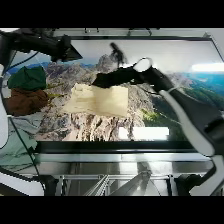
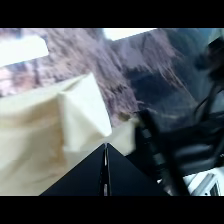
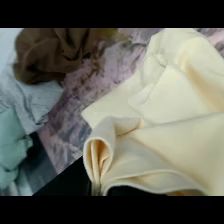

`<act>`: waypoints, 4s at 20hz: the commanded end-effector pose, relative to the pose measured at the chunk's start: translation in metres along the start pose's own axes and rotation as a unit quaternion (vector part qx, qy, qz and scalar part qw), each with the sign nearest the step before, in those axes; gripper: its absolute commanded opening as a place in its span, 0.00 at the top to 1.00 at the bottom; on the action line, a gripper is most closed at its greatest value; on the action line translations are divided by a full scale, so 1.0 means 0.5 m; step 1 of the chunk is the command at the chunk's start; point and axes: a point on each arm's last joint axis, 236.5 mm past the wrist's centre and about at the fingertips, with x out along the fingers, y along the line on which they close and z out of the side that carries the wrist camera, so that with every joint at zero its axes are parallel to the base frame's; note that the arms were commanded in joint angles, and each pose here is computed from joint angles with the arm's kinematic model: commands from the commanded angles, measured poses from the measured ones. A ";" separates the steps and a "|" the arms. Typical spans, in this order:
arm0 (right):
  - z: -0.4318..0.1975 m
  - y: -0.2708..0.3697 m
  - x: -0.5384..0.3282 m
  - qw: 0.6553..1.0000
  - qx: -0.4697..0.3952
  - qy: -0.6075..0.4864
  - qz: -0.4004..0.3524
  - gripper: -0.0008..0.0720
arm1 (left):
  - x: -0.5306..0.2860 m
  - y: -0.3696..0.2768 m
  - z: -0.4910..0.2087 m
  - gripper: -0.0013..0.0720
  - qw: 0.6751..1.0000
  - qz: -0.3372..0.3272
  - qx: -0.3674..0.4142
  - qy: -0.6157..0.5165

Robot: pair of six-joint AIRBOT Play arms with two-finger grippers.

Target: Fold the shirts.

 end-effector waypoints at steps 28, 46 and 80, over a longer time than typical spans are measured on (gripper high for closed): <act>-0.184 -0.404 -0.126 0.955 0.273 0.061 -0.101 0.02 | -0.031 0.061 -0.122 0.96 0.994 -0.015 0.008 0.104; 0.037 -0.460 -0.470 0.940 0.294 -0.134 -0.112 0.97 | -0.031 0.057 -0.127 0.96 0.994 -0.017 0.006 0.110; -0.662 -0.462 -1.255 0.646 0.637 -0.307 -0.287 0.96 | -0.018 -0.019 -0.119 0.97 0.992 -0.026 0.054 0.113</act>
